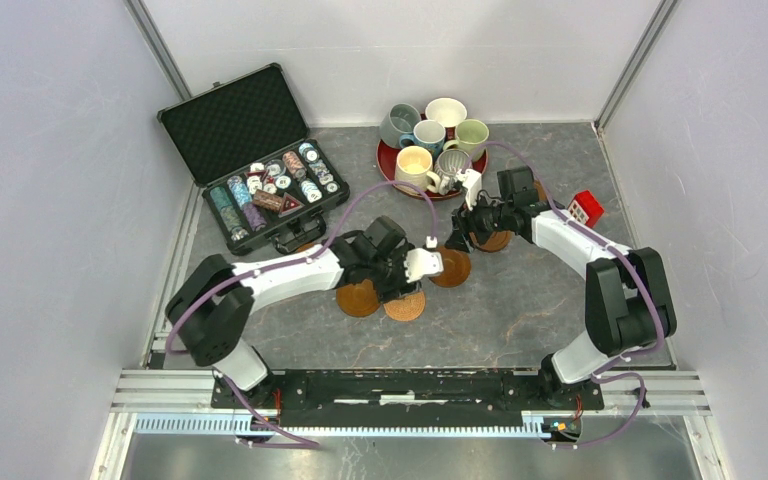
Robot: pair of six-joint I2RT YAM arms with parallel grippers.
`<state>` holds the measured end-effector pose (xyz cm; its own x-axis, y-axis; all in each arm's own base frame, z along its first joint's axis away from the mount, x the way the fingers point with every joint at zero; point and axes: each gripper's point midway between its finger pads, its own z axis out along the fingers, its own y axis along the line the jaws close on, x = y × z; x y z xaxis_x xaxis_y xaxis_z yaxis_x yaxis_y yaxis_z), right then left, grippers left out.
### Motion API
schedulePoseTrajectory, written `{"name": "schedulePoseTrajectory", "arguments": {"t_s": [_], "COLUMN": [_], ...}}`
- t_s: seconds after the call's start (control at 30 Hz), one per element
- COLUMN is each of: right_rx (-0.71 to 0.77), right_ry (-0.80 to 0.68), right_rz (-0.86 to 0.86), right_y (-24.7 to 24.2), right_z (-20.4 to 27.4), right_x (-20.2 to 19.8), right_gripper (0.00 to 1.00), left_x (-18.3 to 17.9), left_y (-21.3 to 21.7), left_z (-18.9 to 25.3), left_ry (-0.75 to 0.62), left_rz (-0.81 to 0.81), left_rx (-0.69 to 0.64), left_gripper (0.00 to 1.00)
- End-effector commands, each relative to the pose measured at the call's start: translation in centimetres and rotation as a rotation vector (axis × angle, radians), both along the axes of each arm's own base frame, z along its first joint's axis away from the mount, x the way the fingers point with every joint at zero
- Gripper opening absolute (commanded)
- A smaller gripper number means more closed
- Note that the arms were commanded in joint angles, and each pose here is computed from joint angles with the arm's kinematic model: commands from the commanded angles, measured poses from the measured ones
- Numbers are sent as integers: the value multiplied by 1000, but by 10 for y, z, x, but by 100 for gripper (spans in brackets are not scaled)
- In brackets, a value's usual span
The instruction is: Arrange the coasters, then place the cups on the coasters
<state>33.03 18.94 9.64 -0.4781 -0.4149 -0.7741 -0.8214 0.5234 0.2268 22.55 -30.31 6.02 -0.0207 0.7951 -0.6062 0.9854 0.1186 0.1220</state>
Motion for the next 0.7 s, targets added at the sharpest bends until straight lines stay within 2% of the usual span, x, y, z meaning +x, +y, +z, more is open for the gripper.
{"name": "schedulePoseTrajectory", "arguments": {"t_s": [0.0,0.1,0.27,0.67], "right_rx": [42,40,39,40], "right_ry": [-69,-62,-54,-35], "right_rz": [-13,-16,-12,-5], "right_y": [-1,-3,-3,-2], "right_z": [25,22,19,14], "right_x": [8,8,6,4], "right_gripper": [65,64,64,64], "left_x": [-11,-18,-56,-118], "left_y": [-17,-19,-9,62], "left_z": [-14,-25,-35,-36], "left_ry": [41,59,146,280], "left_rz": [-22,-50,-160,-310], "left_rx": [53,95,148,261], "left_gripper": [60,57,55,52]}}
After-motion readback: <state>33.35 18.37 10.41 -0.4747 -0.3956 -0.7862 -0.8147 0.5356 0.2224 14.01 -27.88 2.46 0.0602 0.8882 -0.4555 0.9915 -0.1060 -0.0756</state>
